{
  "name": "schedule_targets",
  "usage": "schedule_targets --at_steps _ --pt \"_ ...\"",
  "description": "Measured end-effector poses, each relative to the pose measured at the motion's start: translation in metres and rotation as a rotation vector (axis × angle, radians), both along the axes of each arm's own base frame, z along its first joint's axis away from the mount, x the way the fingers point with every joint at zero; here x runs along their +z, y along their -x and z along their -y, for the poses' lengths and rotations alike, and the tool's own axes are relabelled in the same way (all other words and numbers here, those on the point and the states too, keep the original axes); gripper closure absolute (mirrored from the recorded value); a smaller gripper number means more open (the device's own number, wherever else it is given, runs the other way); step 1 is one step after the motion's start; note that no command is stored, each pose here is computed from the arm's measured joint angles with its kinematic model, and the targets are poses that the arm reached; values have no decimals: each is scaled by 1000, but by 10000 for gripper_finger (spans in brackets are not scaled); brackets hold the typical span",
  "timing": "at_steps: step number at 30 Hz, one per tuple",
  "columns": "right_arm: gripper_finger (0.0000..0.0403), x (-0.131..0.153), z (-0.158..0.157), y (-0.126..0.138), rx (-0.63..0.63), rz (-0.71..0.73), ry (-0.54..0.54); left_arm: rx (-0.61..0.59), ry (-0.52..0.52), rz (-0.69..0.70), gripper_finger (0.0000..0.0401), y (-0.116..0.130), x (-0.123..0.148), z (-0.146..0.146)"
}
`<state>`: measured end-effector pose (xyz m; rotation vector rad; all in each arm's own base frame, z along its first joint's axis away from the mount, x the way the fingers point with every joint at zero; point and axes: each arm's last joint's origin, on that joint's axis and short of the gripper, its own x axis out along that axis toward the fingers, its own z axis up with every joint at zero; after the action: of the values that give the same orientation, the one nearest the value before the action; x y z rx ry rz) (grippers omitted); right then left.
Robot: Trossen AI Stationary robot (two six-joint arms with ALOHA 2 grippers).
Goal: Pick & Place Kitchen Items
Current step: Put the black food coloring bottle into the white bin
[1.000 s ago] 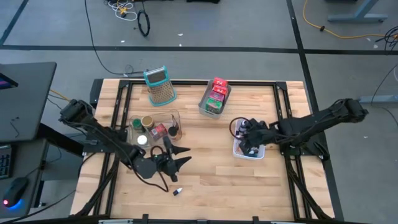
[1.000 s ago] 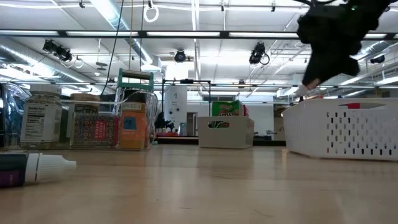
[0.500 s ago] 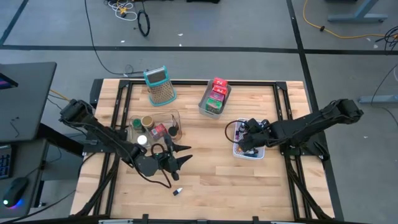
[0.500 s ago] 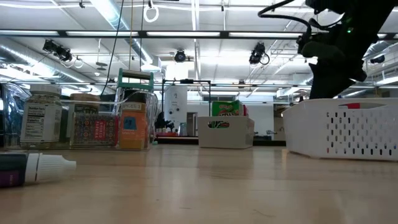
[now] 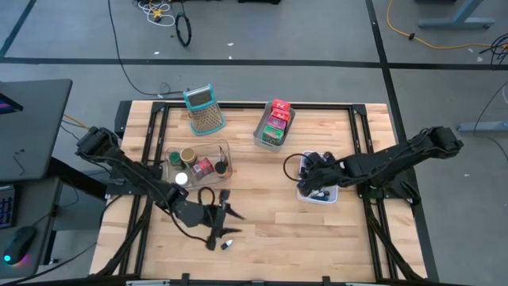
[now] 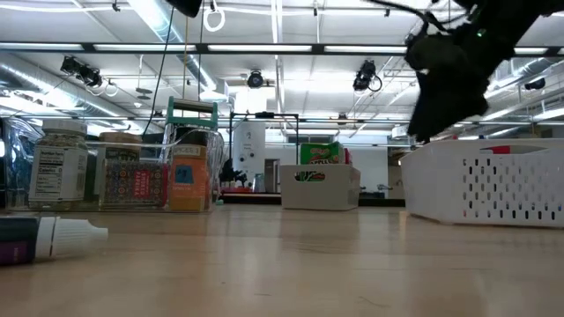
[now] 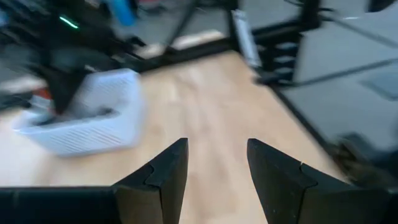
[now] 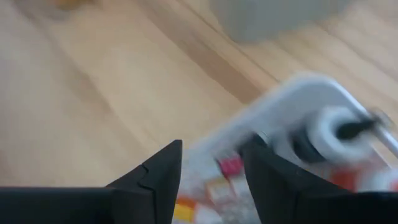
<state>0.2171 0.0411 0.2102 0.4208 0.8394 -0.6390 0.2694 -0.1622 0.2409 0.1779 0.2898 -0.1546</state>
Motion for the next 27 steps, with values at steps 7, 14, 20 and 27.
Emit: schedule_targets --at_steps 7,14,20,27 --pt "222 21 -5 -26 226 240 159 -73 188 -177 228 7 -15 7" --pt "222 55 -10 -46 372 551 356 -5 389 -327 228 18 -29 14" --pt "222 67 -11 -49 436 633 450 4 415 -448 228 20 -58 41" --pt "222 67 -6 -50 501 559 587 102 451 -522 228 19 -85 61"
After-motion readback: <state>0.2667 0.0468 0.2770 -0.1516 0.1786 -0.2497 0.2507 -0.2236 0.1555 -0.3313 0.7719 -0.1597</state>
